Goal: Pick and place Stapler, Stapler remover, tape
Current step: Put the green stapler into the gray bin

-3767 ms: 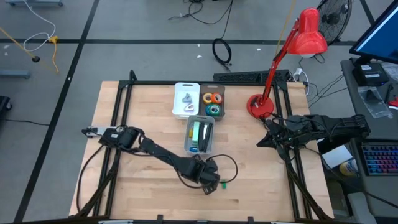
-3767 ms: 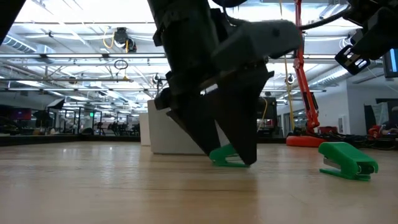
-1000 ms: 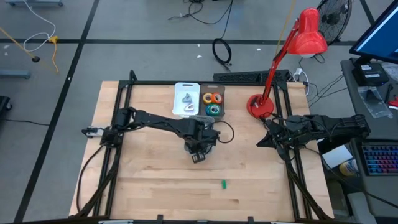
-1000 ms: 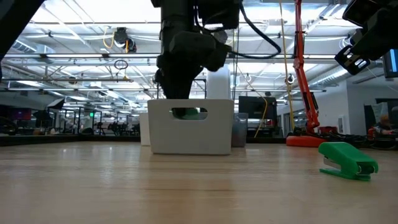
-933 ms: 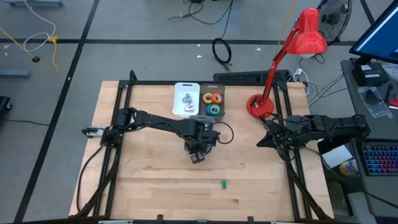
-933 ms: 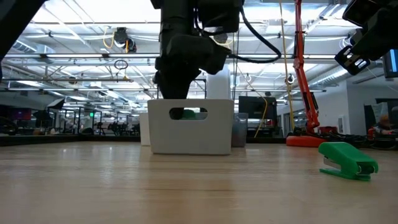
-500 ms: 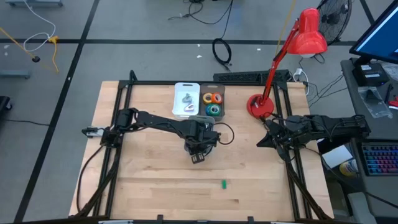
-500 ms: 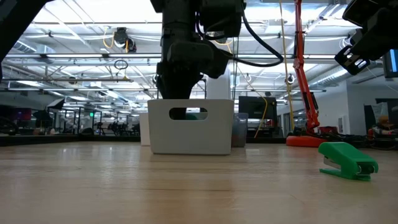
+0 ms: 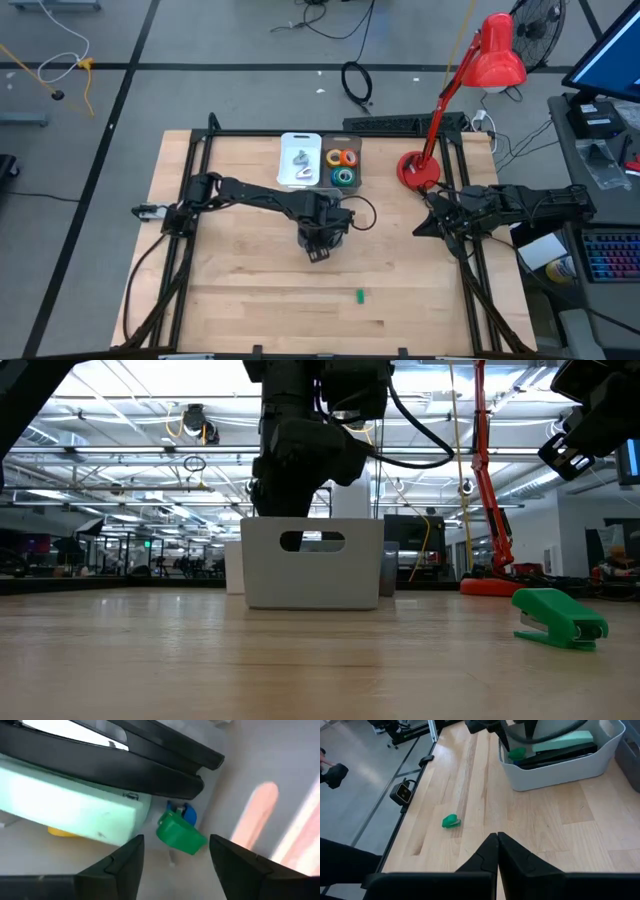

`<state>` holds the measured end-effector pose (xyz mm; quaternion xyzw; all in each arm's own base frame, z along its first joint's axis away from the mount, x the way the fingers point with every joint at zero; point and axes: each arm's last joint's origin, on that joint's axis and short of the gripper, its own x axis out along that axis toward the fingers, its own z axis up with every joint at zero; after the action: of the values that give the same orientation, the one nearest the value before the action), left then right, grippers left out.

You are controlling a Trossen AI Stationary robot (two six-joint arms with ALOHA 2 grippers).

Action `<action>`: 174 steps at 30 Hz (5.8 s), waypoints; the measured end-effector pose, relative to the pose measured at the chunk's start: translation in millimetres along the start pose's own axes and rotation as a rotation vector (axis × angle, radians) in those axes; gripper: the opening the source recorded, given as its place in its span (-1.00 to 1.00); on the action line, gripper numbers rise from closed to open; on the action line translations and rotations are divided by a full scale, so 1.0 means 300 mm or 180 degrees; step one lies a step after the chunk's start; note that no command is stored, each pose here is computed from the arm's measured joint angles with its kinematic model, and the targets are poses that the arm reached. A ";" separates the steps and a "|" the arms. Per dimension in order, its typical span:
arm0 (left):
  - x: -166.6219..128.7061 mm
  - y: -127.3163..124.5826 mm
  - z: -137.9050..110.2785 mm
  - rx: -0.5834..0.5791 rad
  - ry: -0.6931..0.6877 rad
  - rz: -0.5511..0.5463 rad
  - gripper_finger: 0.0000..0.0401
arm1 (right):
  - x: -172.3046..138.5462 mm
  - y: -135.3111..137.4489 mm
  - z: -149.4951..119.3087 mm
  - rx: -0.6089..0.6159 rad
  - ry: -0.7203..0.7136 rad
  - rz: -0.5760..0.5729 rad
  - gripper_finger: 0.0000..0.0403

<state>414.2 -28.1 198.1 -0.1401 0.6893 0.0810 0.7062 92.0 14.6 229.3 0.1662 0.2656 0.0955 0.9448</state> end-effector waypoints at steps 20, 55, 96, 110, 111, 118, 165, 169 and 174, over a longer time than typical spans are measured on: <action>-0.691 0.071 -0.389 -0.0449 -0.2286 0.0543 0.20 | 0.086 0.064 0.154 -0.0028 -0.0935 0.0687 -1.00; -0.196 0.151 -0.887 0.0387 -0.3157 -0.0729 0.20 | 0.594 0.401 0.266 0.1883 0.1471 -0.0049 -1.00; -0.091 0.316 -1.020 0.0400 -0.3544 -0.1041 0.20 | 0.671 0.329 0.179 0.3592 0.1103 -0.0480 -0.46; -0.088 0.316 -1.021 0.0404 -0.3509 -0.1026 0.20 | 0.691 0.313 0.156 0.3711 0.0617 -0.0013 -0.03; -0.088 0.316 -1.021 0.0412 -0.3503 -0.1038 0.20 | 0.692 0.311 0.156 0.3717 0.0608 0.0007 -0.03; -0.086 0.316 -1.022 0.0432 -0.3483 -0.1030 0.20 | 0.679 0.352 0.192 0.3574 0.0454 -0.0348 -0.04; -0.074 0.322 -1.027 0.0348 -0.3362 -0.0982 0.20 | 0.931 0.371 0.085 0.3113 0.1874 -0.2139 -0.05; -0.074 0.322 -1.027 0.0347 -0.3362 -0.0982 0.20 | 0.947 0.366 0.082 0.3114 0.1852 -0.2081 -0.06; -0.074 0.322 -1.027 0.0347 -0.3361 -0.0979 0.20 | 0.948 0.364 0.085 0.3049 0.1802 -0.2082 -0.06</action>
<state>90.7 -30.0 208.7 -0.1427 0.2164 0.0004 0.9658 334.4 185.4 155.8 0.4484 0.5547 -0.2864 0.6397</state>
